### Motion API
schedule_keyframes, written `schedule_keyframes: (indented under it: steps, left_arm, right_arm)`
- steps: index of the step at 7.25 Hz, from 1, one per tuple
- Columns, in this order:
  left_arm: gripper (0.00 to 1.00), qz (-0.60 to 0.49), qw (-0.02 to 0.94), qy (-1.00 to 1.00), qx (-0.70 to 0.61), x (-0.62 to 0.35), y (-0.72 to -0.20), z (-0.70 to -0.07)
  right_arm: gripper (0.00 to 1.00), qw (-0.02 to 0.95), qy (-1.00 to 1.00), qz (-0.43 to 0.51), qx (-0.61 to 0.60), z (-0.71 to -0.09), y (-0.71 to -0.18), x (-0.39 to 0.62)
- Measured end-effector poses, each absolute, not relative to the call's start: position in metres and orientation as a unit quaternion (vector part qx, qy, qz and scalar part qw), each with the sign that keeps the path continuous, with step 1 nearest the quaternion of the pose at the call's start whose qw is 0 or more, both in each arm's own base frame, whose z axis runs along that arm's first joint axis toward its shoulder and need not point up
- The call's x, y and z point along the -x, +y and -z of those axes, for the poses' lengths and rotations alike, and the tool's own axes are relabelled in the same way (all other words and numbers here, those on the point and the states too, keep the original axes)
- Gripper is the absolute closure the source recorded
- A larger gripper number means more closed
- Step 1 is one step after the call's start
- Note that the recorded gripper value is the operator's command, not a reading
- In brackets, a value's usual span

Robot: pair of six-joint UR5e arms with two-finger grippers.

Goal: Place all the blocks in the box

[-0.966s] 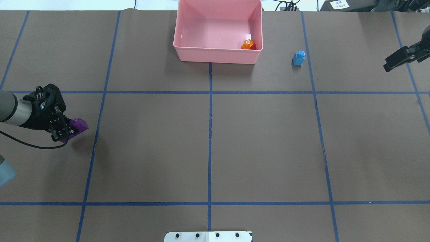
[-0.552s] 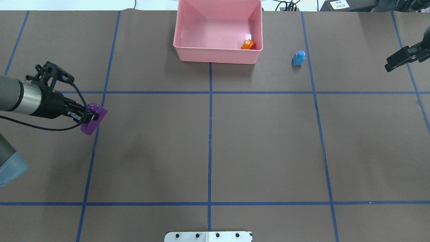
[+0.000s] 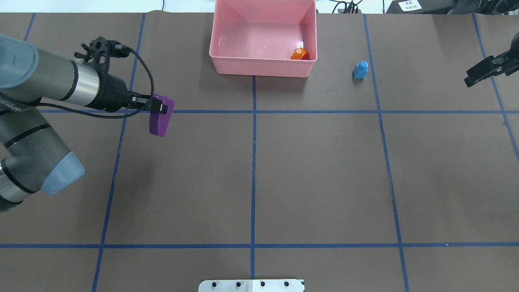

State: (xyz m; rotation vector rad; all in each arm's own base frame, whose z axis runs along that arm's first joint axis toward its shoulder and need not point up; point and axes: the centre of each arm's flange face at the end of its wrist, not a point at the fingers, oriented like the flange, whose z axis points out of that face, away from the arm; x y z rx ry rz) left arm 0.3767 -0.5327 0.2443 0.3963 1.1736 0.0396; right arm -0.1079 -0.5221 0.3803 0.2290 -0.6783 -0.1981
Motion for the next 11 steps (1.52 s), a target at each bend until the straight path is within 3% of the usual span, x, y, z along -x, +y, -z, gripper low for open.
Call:
schedule_keyframes:
  steps: [6, 9, 11]
  left_arm:
    - [1.0, 0.082, 0.854, 0.468, -0.211, -0.446, -0.712, -0.134]
    - [1.0, 0.115, 0.876, 0.42, -0.208, -0.463, -0.758, -0.116]
    - [0.8, 0.124, 0.886, 0.395, -0.209, -0.477, -0.764, -0.128]
  right_arm:
    - [0.01, 0.933, -0.328, 0.095, -0.112, -0.382, -0.521, 0.107]
    - [0.01, 0.934, -0.328, 0.093, -0.11, -0.384, -0.52, 0.107]
    - [0.01, 0.933, -0.33, 0.093, -0.109, -0.384, -0.519, 0.107]
